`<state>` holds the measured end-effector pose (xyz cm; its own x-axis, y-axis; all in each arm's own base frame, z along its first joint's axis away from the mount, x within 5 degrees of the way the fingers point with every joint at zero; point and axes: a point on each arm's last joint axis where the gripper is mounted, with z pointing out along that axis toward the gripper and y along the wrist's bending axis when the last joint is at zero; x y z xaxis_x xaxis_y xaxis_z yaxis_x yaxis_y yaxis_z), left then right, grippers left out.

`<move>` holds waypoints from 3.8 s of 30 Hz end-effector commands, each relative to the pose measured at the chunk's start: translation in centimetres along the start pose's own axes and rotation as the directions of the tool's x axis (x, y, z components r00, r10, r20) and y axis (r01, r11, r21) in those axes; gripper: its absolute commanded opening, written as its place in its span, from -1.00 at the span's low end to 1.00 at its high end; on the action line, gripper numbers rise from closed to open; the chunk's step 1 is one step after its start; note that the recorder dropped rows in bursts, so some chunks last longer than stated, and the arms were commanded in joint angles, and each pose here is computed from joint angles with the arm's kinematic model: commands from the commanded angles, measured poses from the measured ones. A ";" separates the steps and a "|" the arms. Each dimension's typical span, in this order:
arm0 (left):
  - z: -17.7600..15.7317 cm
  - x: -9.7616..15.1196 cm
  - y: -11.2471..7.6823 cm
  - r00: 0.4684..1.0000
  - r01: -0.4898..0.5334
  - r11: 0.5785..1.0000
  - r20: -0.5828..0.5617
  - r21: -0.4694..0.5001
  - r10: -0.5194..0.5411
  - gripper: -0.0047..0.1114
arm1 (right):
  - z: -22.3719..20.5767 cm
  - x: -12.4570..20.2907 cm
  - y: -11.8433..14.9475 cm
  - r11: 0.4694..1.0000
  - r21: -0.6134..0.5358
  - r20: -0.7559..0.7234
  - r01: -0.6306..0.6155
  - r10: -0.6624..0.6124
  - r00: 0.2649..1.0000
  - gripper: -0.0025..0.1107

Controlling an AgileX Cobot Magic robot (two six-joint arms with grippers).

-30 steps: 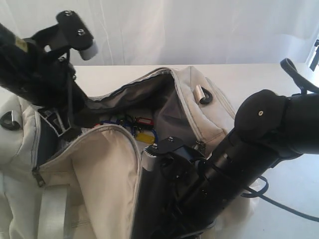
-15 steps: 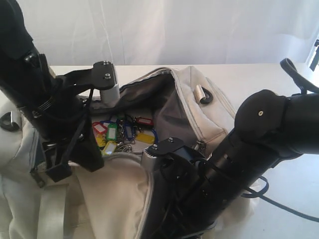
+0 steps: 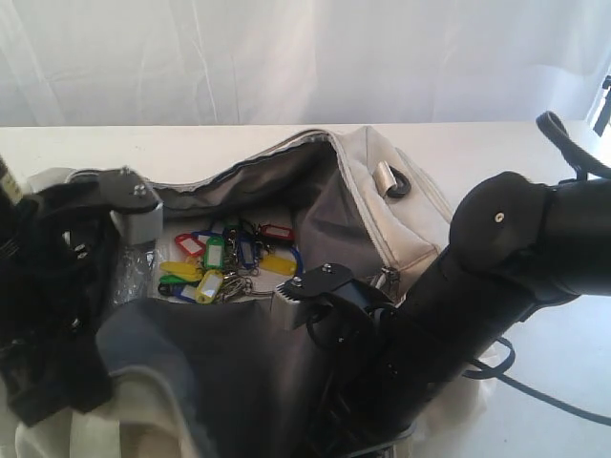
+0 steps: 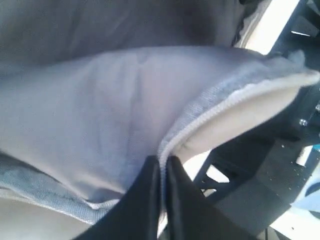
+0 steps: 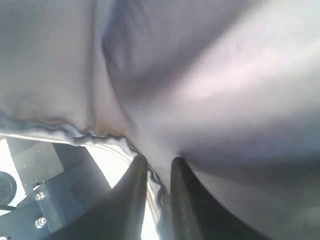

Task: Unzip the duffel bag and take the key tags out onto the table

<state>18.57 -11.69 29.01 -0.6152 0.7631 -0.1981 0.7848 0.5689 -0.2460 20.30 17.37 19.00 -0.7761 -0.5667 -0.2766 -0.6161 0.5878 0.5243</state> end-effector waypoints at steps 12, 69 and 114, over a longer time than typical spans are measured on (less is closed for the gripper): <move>3.3 6.9 -1.3 0.946 0.216 0.976 -0.242 -0.029 -0.216 -0.45 | -0.1 -0.4 -0.1 1.000 0.024 0.031 0.014 -0.014 0.999 -0.66; 3.1 -0.4 -2.2 0.954 -0.300 0.871 0.136 0.389 0.268 -0.92 | -8.8 -2.8 6.0 0.980 0.040 0.197 0.197 -0.201 0.960 -0.66; -1.4 12.2 -3.4 0.886 0.294 0.874 0.454 -0.388 -0.096 -0.92 | -1.8 -18.5 -9.8 0.823 0.567 0.106 -0.040 -0.024 0.994 0.18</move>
<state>8.68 -3.92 28.92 -0.6431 0.4980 -0.5818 0.5409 0.8331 0.1152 40.22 22.50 20.26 -0.7576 -0.5252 -0.3876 -0.5739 0.8189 0.0120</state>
